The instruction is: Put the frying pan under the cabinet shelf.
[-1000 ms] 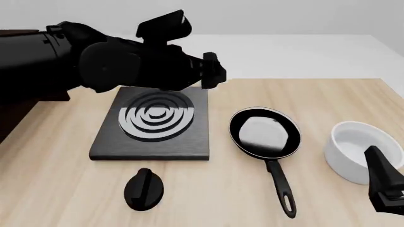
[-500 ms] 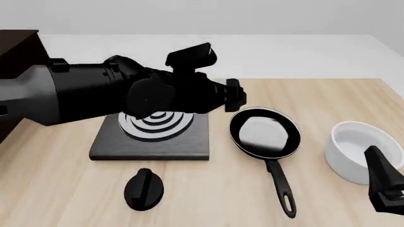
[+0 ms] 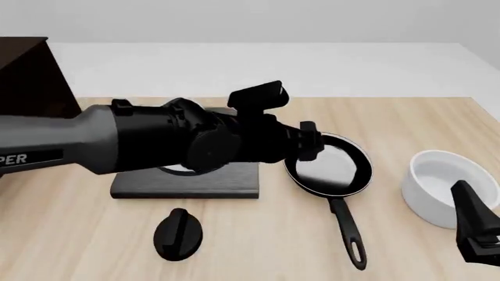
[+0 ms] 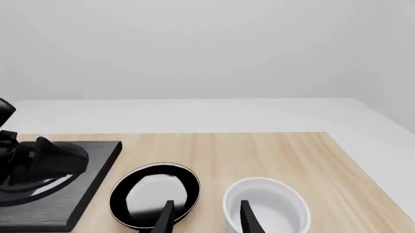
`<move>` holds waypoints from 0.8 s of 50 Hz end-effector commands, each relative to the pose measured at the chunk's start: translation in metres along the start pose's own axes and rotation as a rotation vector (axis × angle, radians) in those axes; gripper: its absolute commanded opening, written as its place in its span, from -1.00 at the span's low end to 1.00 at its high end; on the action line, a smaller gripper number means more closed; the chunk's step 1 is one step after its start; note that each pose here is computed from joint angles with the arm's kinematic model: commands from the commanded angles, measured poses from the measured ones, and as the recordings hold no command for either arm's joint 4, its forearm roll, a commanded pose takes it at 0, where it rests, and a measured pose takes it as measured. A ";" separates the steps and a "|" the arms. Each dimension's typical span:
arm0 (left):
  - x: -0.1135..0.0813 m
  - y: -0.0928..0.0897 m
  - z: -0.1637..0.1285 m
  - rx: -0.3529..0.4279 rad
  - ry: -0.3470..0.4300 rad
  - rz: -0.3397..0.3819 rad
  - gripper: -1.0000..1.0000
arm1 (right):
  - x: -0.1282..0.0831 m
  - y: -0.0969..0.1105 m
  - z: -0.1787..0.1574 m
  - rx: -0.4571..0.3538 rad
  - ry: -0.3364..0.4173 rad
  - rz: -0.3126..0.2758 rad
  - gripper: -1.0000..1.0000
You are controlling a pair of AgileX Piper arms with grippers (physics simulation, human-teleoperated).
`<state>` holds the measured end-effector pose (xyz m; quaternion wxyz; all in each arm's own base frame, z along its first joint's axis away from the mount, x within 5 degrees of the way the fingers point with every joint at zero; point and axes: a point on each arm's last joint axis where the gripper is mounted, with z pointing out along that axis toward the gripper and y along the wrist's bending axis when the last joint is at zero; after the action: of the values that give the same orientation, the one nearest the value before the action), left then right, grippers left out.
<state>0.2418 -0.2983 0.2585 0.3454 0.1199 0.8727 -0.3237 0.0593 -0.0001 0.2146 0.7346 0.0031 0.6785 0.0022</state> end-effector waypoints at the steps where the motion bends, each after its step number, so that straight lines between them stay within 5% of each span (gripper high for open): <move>1: 0.009 -0.002 0.009 0.010 0.010 -0.019 1.00 | 0.000 0.000 0.000 0.000 0.000 0.000 1.00; 40: 0.043 -0.007 0.034 0.041 0.051 -0.089 1.00 | 0.000 0.000 0.000 0.000 0.000 0.000 1.00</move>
<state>0.2300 -0.3217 0.2190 0.3118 0.1001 0.8794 -0.3456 0.0593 -0.0001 0.2146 0.7346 0.0031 0.6785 0.0022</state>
